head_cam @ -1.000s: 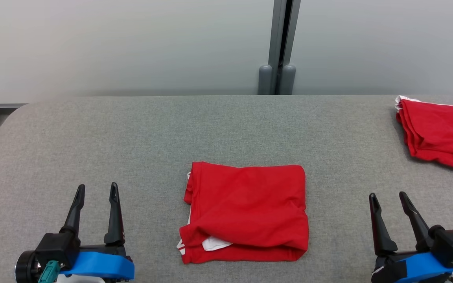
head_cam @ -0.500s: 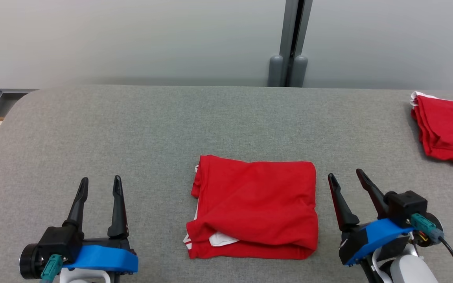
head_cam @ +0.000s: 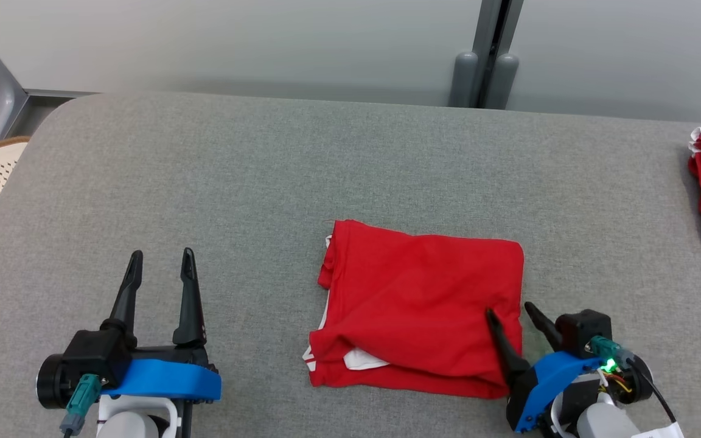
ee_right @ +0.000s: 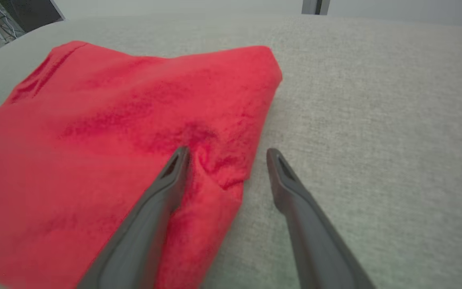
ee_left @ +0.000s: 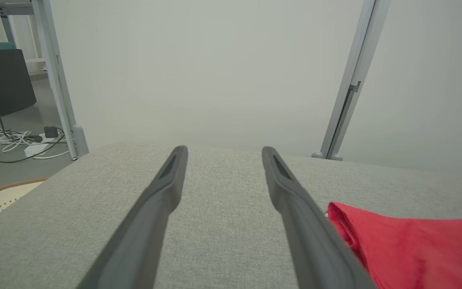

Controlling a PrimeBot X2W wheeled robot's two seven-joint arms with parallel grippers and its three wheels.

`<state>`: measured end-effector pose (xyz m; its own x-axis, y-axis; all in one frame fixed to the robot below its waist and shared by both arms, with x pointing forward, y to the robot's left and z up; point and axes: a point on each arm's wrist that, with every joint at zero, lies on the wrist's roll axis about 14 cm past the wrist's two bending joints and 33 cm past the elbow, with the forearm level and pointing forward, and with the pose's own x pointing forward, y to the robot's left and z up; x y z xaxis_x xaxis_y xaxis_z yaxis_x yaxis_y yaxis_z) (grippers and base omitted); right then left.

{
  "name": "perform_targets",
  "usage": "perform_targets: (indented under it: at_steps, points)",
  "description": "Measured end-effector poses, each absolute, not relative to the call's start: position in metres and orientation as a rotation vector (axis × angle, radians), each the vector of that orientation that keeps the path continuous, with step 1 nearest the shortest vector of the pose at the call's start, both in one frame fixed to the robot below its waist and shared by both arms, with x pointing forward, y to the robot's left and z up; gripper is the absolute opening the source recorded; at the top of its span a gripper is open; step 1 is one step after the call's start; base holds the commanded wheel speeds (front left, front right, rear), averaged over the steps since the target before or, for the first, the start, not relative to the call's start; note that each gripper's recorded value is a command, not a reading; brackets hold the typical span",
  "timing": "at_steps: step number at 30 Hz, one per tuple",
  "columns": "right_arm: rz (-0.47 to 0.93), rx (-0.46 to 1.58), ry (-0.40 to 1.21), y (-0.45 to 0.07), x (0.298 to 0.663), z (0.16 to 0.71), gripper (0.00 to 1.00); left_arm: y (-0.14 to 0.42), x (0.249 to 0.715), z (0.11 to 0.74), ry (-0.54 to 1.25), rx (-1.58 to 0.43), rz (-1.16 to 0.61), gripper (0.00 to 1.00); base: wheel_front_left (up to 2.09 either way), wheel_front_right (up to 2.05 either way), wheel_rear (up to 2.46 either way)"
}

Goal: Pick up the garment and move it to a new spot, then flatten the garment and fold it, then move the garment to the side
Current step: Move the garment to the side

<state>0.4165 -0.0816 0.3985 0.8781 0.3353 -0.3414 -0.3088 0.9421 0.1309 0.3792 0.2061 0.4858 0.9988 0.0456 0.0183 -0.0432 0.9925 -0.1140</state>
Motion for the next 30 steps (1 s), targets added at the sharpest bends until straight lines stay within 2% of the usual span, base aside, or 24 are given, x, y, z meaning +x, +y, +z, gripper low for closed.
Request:
perform_targets:
  at_steps: [7,8,9,10,11,20,30]
  points:
    - [0.377,0.095,0.445,-0.067,0.405,0.373,1.0,0.208,0.382,0.482,-0.009,-0.115,0.052,1.0,0.0,0.0,0.0]
    - [0.378,0.1,0.446,-0.067,0.404,0.372,0.44,0.207,0.382,0.481,-0.006,-0.113,0.051,1.0,0.0,0.0,0.0]
    - [0.381,0.1,0.447,-0.066,0.404,0.371,0.08,0.207,0.383,0.48,-0.005,-0.113,0.05,1.0,0.0,0.0,0.0]
    - [0.382,0.106,0.443,-0.065,0.404,0.371,0.08,0.206,0.384,0.48,-0.004,-0.114,0.048,1.0,0.0,0.0,0.0]
    - [0.379,0.119,0.436,-0.065,0.406,0.373,0.0,0.205,0.386,0.479,-0.003,-0.115,0.046,1.0,0.0,0.0,0.0]
    - [0.295,0.082,0.341,-0.098,0.432,0.389,0.0,0.189,0.402,0.476,0.001,-0.125,-0.004,1.0,0.0,0.0,0.0]
    - [0.081,-0.055,0.295,-0.215,0.453,0.401,0.0,0.148,0.441,0.465,0.008,-0.154,-0.115,1.0,0.0,0.0,0.0]
